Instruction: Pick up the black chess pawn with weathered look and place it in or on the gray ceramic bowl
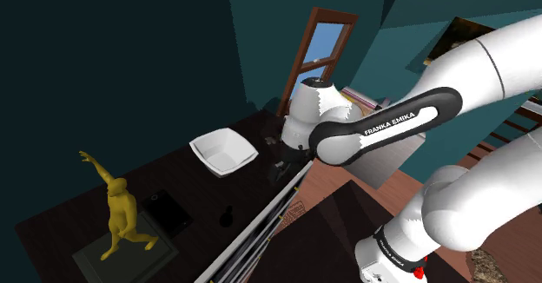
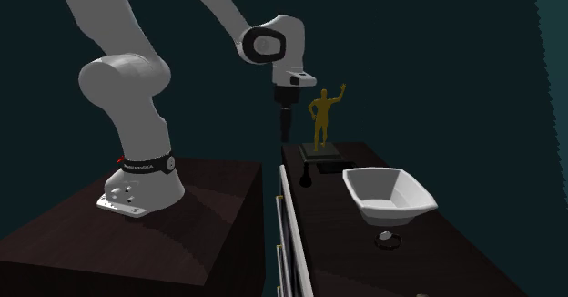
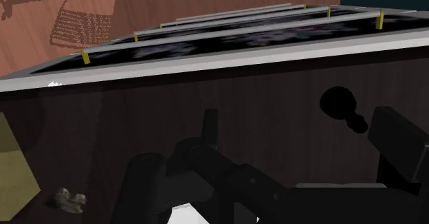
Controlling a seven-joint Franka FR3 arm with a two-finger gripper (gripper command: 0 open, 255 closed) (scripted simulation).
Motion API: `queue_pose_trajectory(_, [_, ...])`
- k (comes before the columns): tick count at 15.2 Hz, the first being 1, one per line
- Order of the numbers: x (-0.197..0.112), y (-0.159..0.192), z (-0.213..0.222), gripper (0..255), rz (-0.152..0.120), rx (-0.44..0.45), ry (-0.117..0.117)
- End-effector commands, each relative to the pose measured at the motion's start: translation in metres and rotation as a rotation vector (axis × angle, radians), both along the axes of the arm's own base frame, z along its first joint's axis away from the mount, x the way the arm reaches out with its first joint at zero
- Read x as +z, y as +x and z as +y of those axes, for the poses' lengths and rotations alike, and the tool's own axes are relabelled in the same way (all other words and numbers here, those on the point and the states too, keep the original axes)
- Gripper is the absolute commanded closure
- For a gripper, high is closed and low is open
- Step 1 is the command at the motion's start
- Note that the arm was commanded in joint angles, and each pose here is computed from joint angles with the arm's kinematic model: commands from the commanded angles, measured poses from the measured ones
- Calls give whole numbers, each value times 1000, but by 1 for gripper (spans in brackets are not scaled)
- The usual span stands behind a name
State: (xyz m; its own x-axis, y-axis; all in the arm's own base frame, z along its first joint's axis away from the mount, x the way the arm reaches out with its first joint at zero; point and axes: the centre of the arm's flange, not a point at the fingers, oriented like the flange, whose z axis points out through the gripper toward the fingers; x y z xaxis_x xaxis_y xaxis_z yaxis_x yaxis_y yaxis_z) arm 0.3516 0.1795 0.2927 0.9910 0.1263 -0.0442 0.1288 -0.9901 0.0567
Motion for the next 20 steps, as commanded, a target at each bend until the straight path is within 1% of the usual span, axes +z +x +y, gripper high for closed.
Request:
queue_pose_trajectory(1, [-19,7,16,0,-15,10,6])
queue_pose_trajectory(14, [-139,46,124,0,-102,77,21])
queue_pose_trajectory(15, [-140,47,125,0,-103,78,21])
queue_pose_trajectory(20, [-167,48,124,0,-103,78,21])
